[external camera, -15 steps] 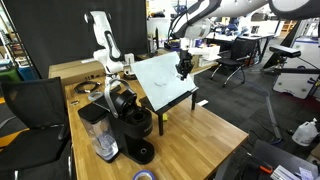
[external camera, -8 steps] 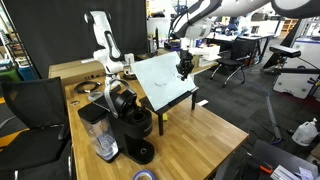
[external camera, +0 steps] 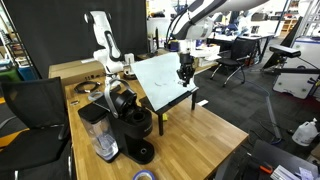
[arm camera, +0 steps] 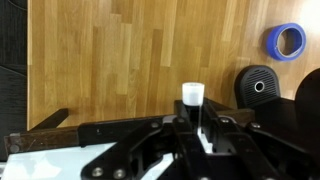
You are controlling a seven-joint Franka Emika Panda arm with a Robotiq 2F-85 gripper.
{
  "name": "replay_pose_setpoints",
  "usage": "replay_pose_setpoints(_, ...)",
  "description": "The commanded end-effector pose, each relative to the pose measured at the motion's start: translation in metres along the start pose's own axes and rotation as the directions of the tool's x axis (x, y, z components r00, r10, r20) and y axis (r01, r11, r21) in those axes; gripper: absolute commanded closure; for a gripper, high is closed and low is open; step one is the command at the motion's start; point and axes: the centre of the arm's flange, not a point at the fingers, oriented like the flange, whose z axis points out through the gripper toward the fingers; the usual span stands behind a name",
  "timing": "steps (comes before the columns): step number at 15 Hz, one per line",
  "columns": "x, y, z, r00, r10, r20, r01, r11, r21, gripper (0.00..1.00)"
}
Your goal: Pick up the pen from the table, write on the whiteboard and put the pen back on the table.
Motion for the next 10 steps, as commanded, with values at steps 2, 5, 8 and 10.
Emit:
replay_pose_setpoints(2, -0.009, -0.025, 0.003, 0.999, -0.054, -0.011, 0.053, 0.998, -0.033, 0.95)
replay_pose_setpoints(5, 0.002, -0.037, 0.002, 0.996, -0.079, -0.029, 0.078, 0.996, -0.052, 0.95)
replay_pose_setpoints(8, 0.013, -0.045, 0.000, 0.995, -0.094, -0.045, 0.091, 0.994, -0.067, 0.95)
replay_pose_setpoints(10, 0.019, -0.046, 0.002, 0.994, -0.097, -0.048, 0.093, 0.993, -0.072, 0.95)
